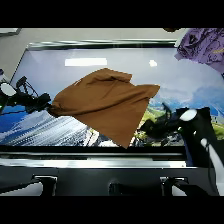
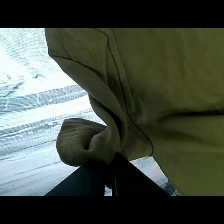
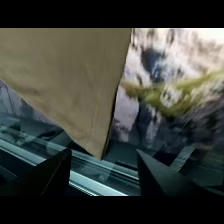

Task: Fold the clothes and pants, and hang the long-sleeved shirts on hangers.

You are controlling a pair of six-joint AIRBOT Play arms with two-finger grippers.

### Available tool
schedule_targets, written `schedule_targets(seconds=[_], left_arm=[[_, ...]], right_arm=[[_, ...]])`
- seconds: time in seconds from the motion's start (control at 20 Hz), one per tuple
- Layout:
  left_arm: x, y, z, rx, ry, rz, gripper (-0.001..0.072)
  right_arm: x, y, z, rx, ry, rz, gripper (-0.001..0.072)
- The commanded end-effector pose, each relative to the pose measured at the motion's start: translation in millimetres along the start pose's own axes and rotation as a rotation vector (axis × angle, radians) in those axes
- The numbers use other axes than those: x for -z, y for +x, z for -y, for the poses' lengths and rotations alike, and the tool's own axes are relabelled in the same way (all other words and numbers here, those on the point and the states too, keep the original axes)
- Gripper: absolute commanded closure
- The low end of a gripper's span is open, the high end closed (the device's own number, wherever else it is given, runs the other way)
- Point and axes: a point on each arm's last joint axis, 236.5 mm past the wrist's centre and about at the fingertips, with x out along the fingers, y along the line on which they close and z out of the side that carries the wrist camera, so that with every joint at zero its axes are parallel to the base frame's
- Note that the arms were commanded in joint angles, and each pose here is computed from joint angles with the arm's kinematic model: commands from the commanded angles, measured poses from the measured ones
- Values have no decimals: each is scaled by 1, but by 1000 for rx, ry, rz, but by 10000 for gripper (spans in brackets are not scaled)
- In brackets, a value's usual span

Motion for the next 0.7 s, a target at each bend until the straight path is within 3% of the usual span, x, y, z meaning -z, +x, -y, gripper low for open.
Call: schedule_targets(seconds=[0.0, 0.55, 0.6, 0.65], left_arm=[[0, 0, 0, 0, 1, -1, 688], [0, 1, 0, -1, 0, -1, 689], [0, 1, 0, 0, 0, 1, 689], [0, 1, 0, 0, 0, 1, 689]], right_arm=[[41, 42, 3, -28, 44, -10, 220], [41, 86, -20, -13, 56, 60, 229], [42, 90, -22, -18, 63, 59, 274], [42, 92, -24, -25, 63, 64, 408]])
